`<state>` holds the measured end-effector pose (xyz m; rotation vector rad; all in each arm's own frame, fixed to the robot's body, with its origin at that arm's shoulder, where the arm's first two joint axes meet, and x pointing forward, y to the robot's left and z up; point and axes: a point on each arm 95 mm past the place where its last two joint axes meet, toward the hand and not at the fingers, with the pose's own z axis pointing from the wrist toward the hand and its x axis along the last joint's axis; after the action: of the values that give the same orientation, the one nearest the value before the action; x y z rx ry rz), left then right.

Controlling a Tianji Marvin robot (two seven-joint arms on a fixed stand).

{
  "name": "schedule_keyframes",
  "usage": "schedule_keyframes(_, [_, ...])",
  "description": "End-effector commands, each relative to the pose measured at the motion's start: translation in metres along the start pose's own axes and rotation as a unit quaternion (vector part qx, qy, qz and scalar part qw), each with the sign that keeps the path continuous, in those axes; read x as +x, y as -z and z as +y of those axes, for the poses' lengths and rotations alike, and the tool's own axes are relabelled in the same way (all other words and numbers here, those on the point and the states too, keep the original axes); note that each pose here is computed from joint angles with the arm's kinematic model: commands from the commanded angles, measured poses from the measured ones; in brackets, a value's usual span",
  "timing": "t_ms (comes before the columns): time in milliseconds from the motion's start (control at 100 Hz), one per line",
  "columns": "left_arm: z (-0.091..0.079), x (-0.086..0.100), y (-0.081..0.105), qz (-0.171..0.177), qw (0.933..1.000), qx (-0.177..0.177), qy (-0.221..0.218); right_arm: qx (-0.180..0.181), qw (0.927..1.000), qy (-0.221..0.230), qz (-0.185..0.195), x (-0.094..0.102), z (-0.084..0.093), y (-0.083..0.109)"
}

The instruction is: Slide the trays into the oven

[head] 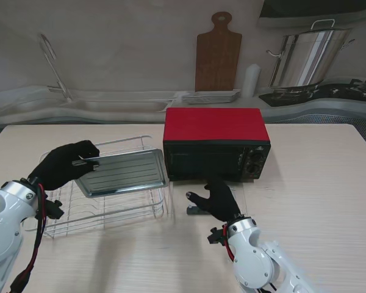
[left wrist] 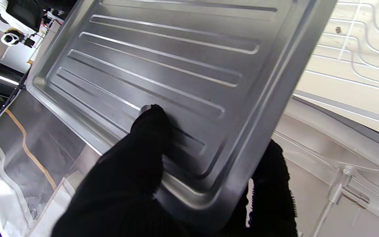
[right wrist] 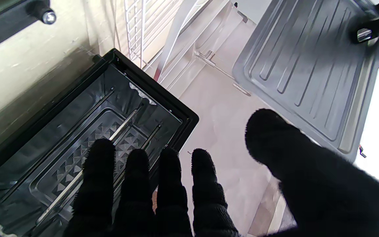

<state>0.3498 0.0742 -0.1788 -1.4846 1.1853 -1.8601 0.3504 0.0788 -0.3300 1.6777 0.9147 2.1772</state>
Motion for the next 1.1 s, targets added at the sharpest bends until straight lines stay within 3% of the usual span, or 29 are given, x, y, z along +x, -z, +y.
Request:
schedule_keyframes(0, [0.005, 0.012, 0.000, 0.017, 0.9996, -0.018, 0.009, 0.012, 0.9998, -0.015, 0.007, 0.007, -0.009, 0.003])
schedule_keyframes(300, [0.014, 0.029, -0.015, 0.050, 0.9974, -0.051, 0.014, 0.009, 0.9974, -0.066, 0.027, 0.018, -0.016, 0.007])
schedule_keyframes(770, [0.024, 0.037, -0.038, 0.080, 0.9924, -0.083, 0.043, -0.013, 0.9902, -0.131, 0.045, 0.024, -0.028, 0.005])
schedule_keyframes(1090, [0.031, 0.039, -0.047, 0.087, 0.9898, -0.102, 0.048, -0.020, 0.9769, -0.205, 0.059, 0.028, -0.033, 0.005])
